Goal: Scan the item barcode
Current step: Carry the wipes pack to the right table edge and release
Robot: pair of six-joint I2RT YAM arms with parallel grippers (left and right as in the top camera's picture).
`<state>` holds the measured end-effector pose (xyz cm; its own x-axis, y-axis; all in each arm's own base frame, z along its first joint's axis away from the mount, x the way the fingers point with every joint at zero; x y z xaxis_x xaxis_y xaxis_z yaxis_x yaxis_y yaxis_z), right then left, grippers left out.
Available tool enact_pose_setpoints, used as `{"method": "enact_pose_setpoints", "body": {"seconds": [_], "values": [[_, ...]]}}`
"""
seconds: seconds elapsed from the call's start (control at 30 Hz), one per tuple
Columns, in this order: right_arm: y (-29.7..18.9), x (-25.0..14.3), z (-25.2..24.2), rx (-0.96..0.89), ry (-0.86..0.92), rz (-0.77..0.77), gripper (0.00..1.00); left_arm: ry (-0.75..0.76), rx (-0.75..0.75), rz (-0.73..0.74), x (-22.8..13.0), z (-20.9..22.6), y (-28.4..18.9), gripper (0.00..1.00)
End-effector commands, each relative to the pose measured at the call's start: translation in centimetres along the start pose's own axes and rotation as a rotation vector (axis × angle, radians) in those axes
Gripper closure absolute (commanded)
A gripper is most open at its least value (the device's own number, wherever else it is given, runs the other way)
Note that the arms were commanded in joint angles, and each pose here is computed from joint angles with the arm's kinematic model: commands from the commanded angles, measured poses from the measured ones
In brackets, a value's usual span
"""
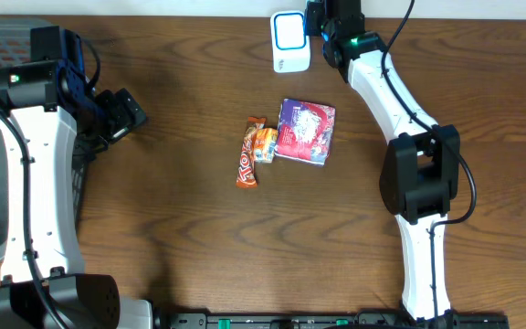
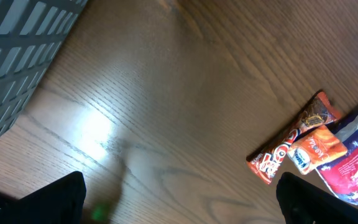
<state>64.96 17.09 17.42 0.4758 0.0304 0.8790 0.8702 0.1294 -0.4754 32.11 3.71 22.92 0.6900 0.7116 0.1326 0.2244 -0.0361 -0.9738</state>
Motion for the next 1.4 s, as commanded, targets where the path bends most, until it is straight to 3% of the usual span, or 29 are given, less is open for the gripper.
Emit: {"method": "enact_pose_setpoints", "body": {"seconds": [0.0, 0.17, 0.4, 0.57, 0.73, 0.77, 0.83, 0.87, 0.9, 0.97, 1.0, 1.23, 1.37], "values": [[-2.0, 3.0, -1.0, -0.071, 0.02, -0.057, 0.99, -0.004, 0.019, 0.003, 0.1, 0.3, 0.3, 0.02], [-3.6, 2.8, -7.2, -0.244, 0.037, 0.006, 0.99, -0.004, 0.019, 0.003, 0.1, 0.3, 0.3, 0.02], [-5.4, -3.4, -18.5, -0.411, 0.091, 0.278, 0.99, -0.004, 0.019, 0.003, 0.1, 0.3, 0.3, 0.02], [-7.8, -6.3, -27.4, -0.521, 0.113, 0.387, 0.99, -0.004, 0.019, 0.003, 0.1, 0.3, 0.3, 0.02], [-10.9, -8.7, -33.9, -0.611, 0.14, 0.477, 0.89, -0.004, 0.019, 0.003, 0.1, 0.3, 0.3, 0.02], [-11.6, -9.2, -34.9, -0.634, 0.15, 0.495, 0.8, -0.004, 0.019, 0.003, 0.1, 0.3, 0.3, 0.02], [-12.8, -10.4, -36.7, -0.658, 0.179, 0.531, 0.38, -0.004, 0.019, 0.003, 0.1, 0.3, 0.3, 0.02], [-13.3, -10.9, -37.3, -0.658, 0.204, 0.545, 0.34, -0.004, 0.019, 0.003, 0.1, 0.3, 0.3, 0.02], [-13.6, -11.4, -37.7, -0.648, 0.223, 0.558, 0.31, -0.004, 0.019, 0.003, 0.1, 0.3, 0.3, 0.02], [-14.1, -12.4, -38.1, -0.593, 0.269, 0.585, 0.15, -0.004, 0.019, 0.003, 0.1, 0.3, 0.3, 0.02], [-14.0, -12.7, -37.7, -0.555, 0.287, 0.589, 0.13, -0.004, 0.019, 0.003, 0.1, 0.3, 0.3, 0.02], [-11.2, -11.5, -30.3, -0.1, 0.411, 0.537, 0.2, -0.004, 0.019, 0.003, 0.1, 0.3, 0.3, 0.02], [-10.4, -9.6, -23.7, 0.197, 0.458, 0.508, 0.15, -0.004, 0.019, 0.003, 0.1, 0.3, 0.3, 0.02]]}}
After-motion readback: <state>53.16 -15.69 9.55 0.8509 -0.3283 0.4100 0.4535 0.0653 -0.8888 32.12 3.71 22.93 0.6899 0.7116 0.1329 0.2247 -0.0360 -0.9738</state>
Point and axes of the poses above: each gripper's point midway between its finger pads, its own y axis out along the fingers, its own z axis along the line the jaws close on, x = y × z, the point moved 1 cm from there along -y, back along the fingers, and after that the axes turned 9 degrees about -y, right-handed, at the moved point
